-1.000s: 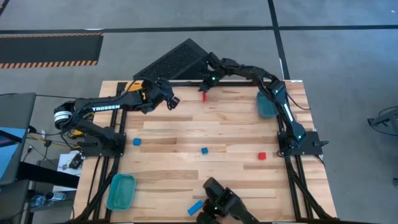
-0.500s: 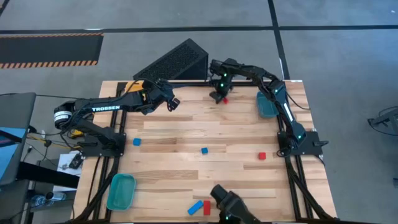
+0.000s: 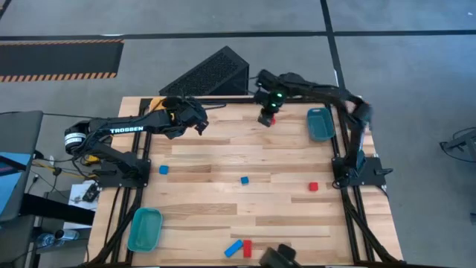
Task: Sort & place blocks by color
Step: Put the top left red block into the dark blue bin
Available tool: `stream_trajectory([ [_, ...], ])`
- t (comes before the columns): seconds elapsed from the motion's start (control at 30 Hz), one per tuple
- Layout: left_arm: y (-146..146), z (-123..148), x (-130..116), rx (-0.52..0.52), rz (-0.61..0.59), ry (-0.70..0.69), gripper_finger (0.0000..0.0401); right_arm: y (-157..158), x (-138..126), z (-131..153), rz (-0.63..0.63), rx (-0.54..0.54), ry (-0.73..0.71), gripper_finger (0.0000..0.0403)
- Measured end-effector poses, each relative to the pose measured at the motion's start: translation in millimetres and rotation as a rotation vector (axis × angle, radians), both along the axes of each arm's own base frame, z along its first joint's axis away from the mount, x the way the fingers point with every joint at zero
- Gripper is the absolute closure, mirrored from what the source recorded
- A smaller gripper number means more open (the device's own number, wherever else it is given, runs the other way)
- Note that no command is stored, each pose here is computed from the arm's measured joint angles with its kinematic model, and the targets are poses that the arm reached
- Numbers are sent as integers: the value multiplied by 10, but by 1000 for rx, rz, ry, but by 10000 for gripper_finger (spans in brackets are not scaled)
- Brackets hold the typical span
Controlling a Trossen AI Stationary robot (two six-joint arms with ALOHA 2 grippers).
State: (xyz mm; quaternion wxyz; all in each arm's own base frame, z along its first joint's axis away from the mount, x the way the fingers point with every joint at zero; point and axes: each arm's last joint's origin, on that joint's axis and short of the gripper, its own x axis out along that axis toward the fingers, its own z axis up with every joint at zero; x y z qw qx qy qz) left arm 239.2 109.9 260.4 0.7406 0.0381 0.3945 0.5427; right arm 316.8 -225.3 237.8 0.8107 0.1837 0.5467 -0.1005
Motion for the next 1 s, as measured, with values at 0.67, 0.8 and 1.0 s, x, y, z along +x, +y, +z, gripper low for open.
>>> stream_trajectory([
  [0.67,481,-463,-77,-96,-334,-449,227,30,-611,-954,-282,-176,-121,175],
  [0.8,481,-497,-73,-102,-329,-458,227,-28,-549,-1105,-286,-165,-98,172],
  [1.0,526,-608,-26,-120,-228,-505,227,27,-479,-1085,-280,-216,-37,227],
])
